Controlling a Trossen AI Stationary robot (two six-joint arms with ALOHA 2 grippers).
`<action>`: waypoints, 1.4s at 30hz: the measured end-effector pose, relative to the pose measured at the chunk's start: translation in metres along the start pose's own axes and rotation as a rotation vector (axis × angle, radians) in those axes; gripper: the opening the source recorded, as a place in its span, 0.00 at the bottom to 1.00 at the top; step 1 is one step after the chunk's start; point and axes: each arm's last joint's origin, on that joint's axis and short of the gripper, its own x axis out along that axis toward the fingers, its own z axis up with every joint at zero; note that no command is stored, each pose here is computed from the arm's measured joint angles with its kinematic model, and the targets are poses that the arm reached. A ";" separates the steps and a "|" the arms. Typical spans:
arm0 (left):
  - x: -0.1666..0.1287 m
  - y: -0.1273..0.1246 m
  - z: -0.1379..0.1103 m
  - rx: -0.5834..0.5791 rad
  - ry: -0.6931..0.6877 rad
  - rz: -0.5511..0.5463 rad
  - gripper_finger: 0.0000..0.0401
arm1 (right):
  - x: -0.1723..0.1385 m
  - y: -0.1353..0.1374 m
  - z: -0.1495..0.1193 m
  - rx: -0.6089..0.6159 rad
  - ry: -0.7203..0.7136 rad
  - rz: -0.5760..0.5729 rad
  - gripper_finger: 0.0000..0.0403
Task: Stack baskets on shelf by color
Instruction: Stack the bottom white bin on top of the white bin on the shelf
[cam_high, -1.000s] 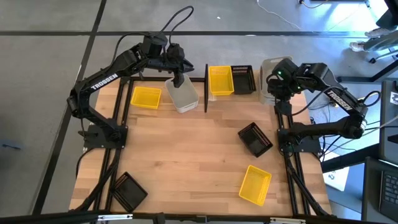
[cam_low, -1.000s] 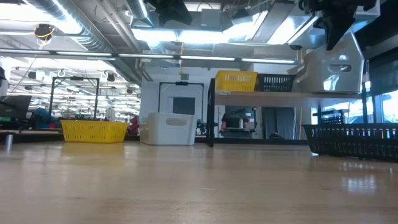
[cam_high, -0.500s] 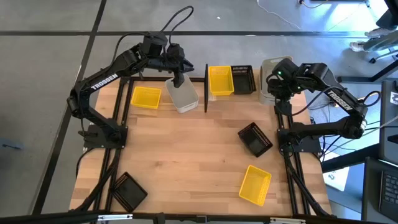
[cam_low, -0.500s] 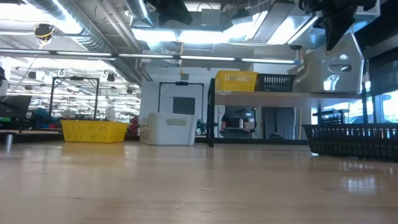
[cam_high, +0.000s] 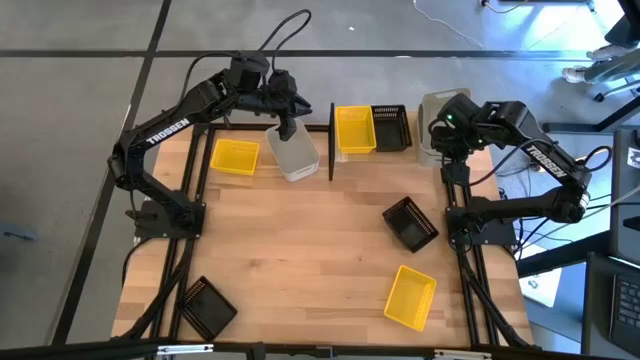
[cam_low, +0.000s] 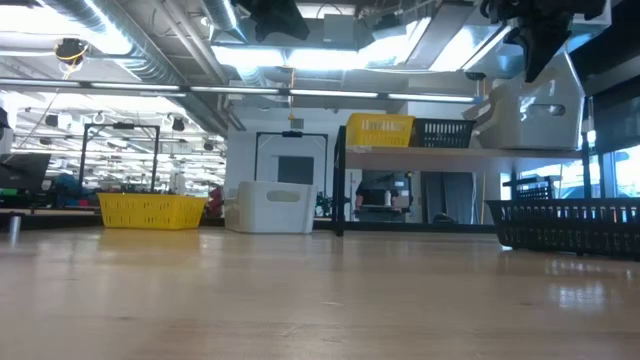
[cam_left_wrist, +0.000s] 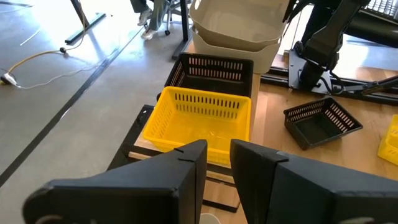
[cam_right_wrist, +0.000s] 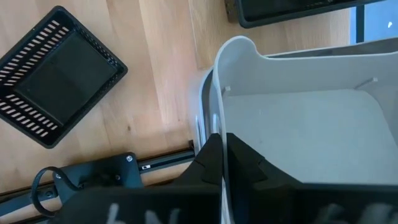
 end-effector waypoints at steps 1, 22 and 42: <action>0.000 0.000 0.000 0.000 0.000 0.000 0.16 | 0.000 0.000 0.000 0.000 -0.001 -0.001 0.00; 0.000 0.000 0.000 0.000 0.000 0.000 0.16 | -0.044 -0.005 -0.001 0.025 -0.180 -0.047 0.00; 0.000 0.000 0.000 0.001 0.000 0.000 0.16 | -0.081 0.014 -0.032 -0.015 -0.621 -0.017 0.00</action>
